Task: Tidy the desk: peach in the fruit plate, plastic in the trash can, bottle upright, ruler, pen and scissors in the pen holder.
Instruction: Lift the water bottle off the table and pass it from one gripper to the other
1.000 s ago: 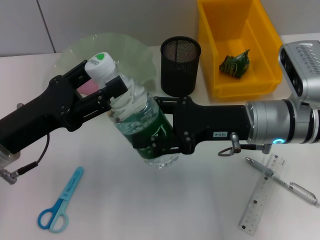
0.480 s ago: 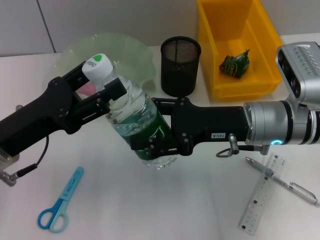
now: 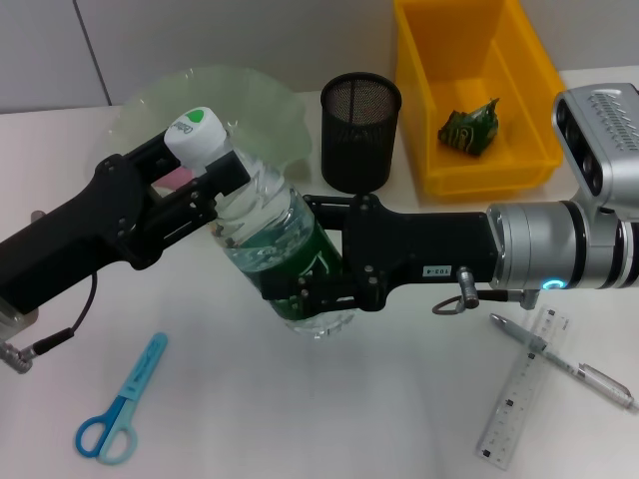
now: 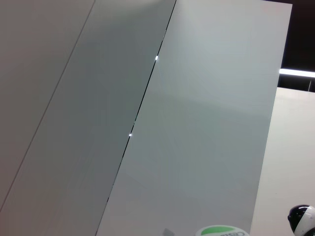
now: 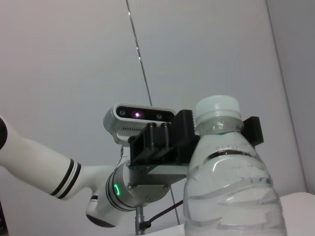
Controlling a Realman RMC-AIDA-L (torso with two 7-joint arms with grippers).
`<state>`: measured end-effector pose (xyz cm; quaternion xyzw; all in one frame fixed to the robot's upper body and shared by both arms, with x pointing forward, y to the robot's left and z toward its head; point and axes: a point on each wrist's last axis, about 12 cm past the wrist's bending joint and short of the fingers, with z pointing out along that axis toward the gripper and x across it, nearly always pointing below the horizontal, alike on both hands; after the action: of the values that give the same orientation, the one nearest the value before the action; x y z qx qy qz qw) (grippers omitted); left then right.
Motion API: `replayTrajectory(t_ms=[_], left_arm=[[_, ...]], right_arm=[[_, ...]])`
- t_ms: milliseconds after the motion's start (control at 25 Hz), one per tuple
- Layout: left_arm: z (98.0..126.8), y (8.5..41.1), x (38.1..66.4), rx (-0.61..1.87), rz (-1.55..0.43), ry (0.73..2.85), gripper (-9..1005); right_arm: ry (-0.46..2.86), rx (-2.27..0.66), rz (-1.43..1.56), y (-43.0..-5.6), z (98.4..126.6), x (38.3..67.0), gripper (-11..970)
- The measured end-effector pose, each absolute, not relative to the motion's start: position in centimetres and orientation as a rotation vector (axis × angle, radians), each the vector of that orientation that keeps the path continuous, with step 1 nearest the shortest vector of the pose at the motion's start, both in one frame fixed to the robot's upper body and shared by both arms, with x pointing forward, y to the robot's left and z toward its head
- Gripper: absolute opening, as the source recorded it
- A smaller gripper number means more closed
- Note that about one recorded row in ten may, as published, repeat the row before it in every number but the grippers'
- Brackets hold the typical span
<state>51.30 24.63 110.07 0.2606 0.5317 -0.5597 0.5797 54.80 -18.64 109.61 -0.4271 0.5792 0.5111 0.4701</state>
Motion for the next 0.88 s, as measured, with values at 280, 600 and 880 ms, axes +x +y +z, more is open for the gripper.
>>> replayTrajectory(t_ms=[280, 600, 880], left_arm=[[110.06, 24.64, 51.30, 0.609, -1.308, 1.243, 615], [110.07, 24.78, 51.34, 0.608, -1.304, 1.246, 617], [110.07, 24.85, 51.33, 0.605, -1.301, 1.246, 618]], right_arm=[[1.416, -1.049, 1.250, -18.64, 109.58, 54.77, 802], [1.415, -1.049, 1.251, -18.63, 109.59, 54.76, 804], [1.415, -1.052, 1.252, -18.63, 109.57, 54.73, 806]])
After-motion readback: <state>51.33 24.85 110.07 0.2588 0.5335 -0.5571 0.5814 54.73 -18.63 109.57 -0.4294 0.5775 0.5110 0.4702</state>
